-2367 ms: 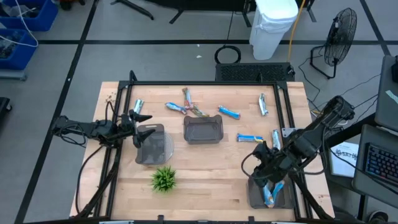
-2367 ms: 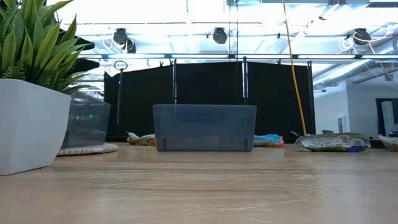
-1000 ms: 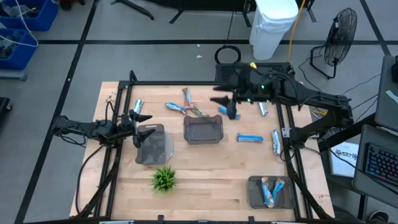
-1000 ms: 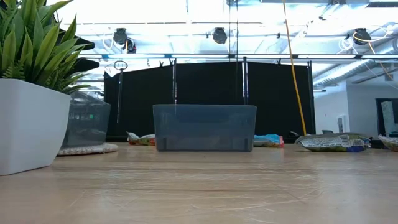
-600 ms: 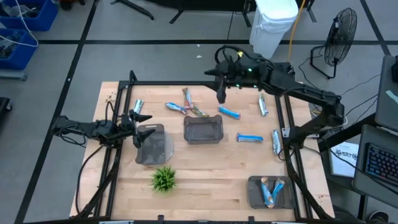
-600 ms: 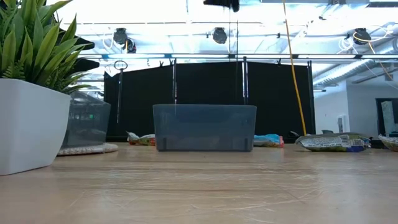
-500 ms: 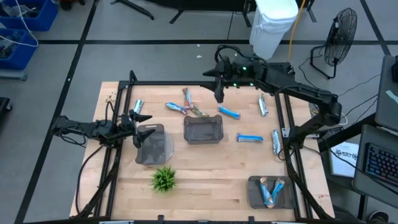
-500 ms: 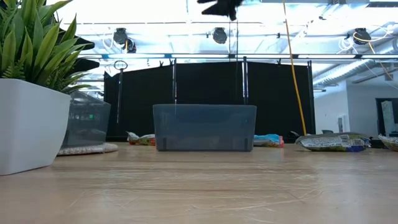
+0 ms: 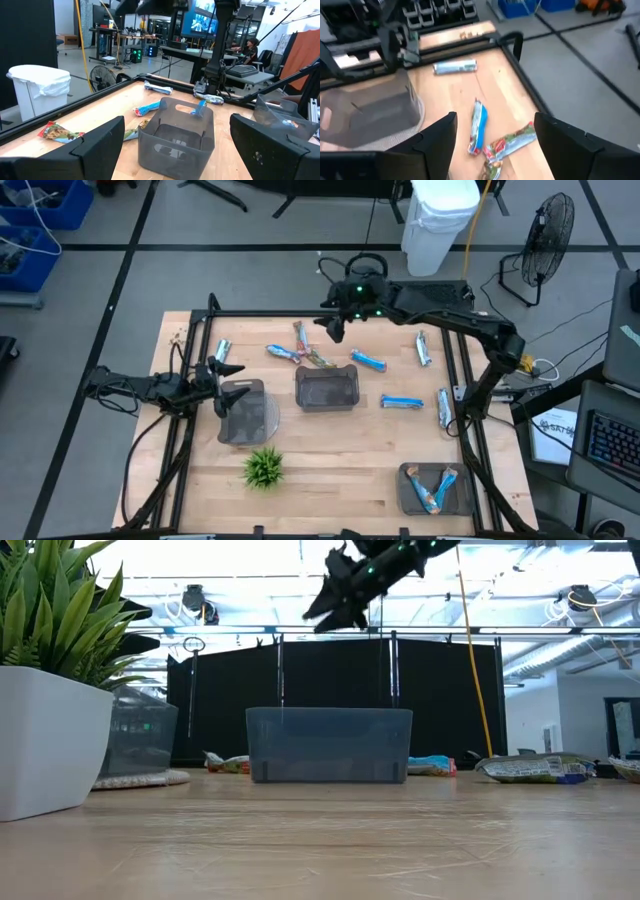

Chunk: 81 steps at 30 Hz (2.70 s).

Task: Pick and place Granola Bars by type
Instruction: Put the orange granola bar into the bottom black bin

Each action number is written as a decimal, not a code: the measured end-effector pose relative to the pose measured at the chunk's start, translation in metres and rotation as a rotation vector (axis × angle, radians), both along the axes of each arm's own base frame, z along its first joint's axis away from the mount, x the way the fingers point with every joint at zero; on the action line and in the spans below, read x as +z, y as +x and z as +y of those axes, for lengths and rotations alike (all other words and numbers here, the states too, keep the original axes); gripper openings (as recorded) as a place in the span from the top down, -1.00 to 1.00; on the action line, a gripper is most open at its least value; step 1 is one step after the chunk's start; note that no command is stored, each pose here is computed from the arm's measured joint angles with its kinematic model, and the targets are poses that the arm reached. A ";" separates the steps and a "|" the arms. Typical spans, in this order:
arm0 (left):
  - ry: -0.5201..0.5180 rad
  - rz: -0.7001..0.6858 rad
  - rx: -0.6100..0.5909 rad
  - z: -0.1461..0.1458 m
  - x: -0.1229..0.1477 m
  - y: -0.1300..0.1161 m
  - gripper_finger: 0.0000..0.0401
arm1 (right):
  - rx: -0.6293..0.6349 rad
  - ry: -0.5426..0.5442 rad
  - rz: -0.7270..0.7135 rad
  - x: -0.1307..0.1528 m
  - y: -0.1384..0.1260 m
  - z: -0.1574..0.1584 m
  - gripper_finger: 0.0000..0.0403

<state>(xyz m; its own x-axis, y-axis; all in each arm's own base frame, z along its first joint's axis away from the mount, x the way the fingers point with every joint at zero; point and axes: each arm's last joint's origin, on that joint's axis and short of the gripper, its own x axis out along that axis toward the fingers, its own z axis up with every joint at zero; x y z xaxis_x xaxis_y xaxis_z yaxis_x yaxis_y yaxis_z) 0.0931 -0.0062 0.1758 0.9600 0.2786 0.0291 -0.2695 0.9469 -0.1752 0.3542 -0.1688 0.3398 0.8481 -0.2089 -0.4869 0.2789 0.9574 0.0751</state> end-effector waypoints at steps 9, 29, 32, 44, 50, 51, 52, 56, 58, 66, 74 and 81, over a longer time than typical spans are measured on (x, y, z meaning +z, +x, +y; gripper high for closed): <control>0.000 0.000 0.000 0.000 0.000 0.000 -0.80 | -0.010 0.080 0.129 -0.046 0.020 -0.010 -0.26; 0.000 0.000 0.000 0.000 0.000 0.000 -0.80 | -0.002 0.289 0.372 -0.115 0.036 -0.007 -0.26; 0.000 0.000 0.000 0.000 0.000 0.000 -0.80 | 0.000 0.297 0.392 -0.124 0.038 -0.006 -0.26; 0.000 0.000 0.000 0.000 0.000 0.000 -0.80 | -0.001 0.334 0.484 -0.162 0.047 -0.007 -0.26; 0.000 0.000 0.000 0.000 0.000 0.000 -0.80 | 0.019 0.355 0.568 -0.174 0.044 -0.003 -0.26; 0.000 0.000 0.000 0.000 0.000 0.000 -0.80 | 0.021 0.358 0.580 -0.175 0.043 -0.003 -0.26; 0.000 0.000 0.000 0.000 0.000 0.000 -0.80 | 0.022 0.359 0.585 -0.175 0.043 -0.002 -0.26; 0.000 0.000 0.000 0.000 0.000 0.000 -0.80 | 0.021 0.354 0.577 -0.175 0.043 -0.003 -0.26; 0.000 0.000 0.000 0.000 0.000 0.000 -0.80 | 0.021 0.355 0.580 -0.175 0.043 -0.003 -0.26; 0.000 0.000 0.000 0.000 0.000 0.000 -0.80 | 0.016 0.340 0.589 -0.179 0.044 -0.004 -0.26; 0.000 0.000 0.000 0.000 0.000 0.000 -0.80 | 0.015 0.336 0.610 -0.186 0.044 -0.004 -0.26; 0.000 0.000 0.000 0.000 0.000 0.000 -0.80 | -0.005 0.322 0.635 -0.186 0.043 -0.004 -0.26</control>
<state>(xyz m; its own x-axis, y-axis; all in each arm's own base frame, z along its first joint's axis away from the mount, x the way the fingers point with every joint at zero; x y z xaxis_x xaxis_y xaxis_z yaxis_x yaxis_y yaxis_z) 0.0931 -0.0062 0.1758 0.9600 0.2786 0.0290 -0.2695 0.9470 -0.1750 0.3968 -0.1731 0.1535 0.3795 0.0248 -0.9249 0.3670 0.9136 0.1751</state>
